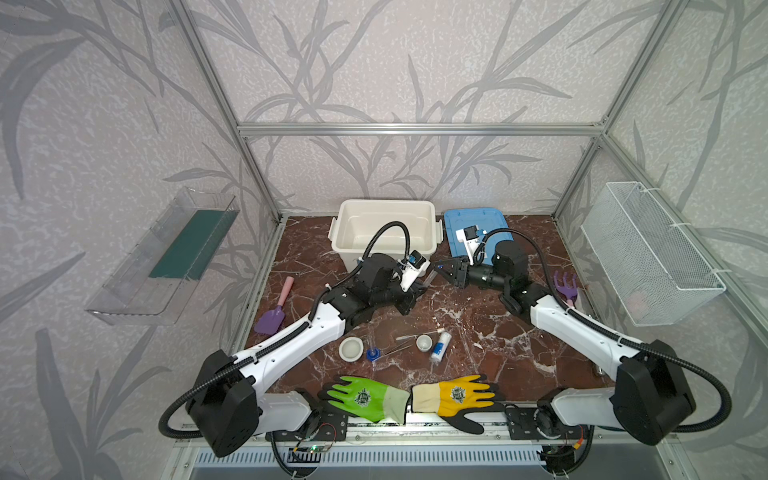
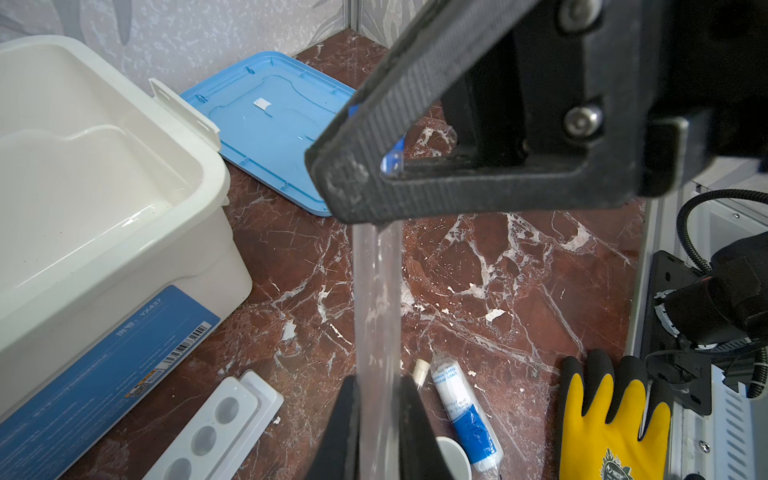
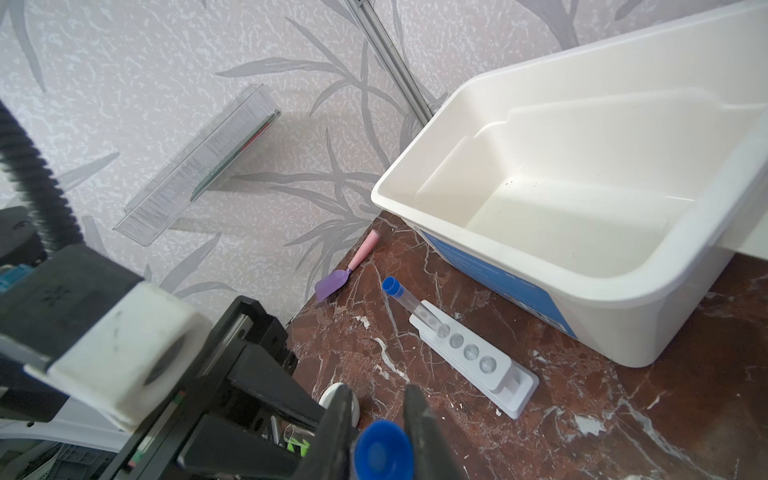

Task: Organize the chemistry lab equipment
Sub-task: 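Grasp the held tube below its blue cap with the right gripper, then open and withdraw the left gripper while the right carries the tube over the rack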

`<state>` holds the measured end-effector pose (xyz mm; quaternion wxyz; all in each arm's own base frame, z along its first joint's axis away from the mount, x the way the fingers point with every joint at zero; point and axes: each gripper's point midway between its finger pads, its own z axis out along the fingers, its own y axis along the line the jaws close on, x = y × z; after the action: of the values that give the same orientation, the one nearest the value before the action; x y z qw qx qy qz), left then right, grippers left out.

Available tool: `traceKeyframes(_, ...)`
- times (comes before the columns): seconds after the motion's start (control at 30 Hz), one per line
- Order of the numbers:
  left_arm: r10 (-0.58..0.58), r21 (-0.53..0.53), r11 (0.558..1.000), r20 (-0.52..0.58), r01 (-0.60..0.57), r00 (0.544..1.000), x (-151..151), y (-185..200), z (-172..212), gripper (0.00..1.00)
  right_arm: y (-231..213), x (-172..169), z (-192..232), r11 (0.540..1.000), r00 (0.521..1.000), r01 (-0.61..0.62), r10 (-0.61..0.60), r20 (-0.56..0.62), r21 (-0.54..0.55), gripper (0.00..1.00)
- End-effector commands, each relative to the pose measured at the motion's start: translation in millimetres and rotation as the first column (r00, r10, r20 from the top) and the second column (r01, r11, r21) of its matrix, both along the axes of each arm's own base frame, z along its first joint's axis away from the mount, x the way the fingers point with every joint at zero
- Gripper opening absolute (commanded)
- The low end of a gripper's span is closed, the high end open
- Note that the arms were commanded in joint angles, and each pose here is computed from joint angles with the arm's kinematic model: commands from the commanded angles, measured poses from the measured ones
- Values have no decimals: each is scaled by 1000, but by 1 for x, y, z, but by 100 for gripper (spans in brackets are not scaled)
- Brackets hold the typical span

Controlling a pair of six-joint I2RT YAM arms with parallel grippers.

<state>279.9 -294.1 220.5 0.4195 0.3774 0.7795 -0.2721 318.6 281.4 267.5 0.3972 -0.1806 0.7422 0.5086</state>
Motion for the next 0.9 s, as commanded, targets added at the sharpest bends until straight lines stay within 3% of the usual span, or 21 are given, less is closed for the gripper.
traceKeyframes(0.0, 2, -15, 1000, 25, -2, 1000, -1, -1, 9, 13, 5, 1, 12, 1000, 999, -15, 14, 29, 27, 21)
traceKeyframes(0.37, 17, 4, 1000, 20, -17, 1000, 3, 0, 2, 18, 9, 1, 9, 999, 999, -32, 32, 18, 33, 18)
traceKeyframes(0.7, 27, 1, 1000, 28, -27, 999, 4, 2, 5, 42, 8, 6, 10, 1000, 999, -1, 2, 45, -20, 16)
traceKeyframes(0.87, 52, -7, 999, 67, -52, 996, 2, 10, 21, 48, 11, 9, 10, 989, 994, 32, -17, 105, -143, 16)
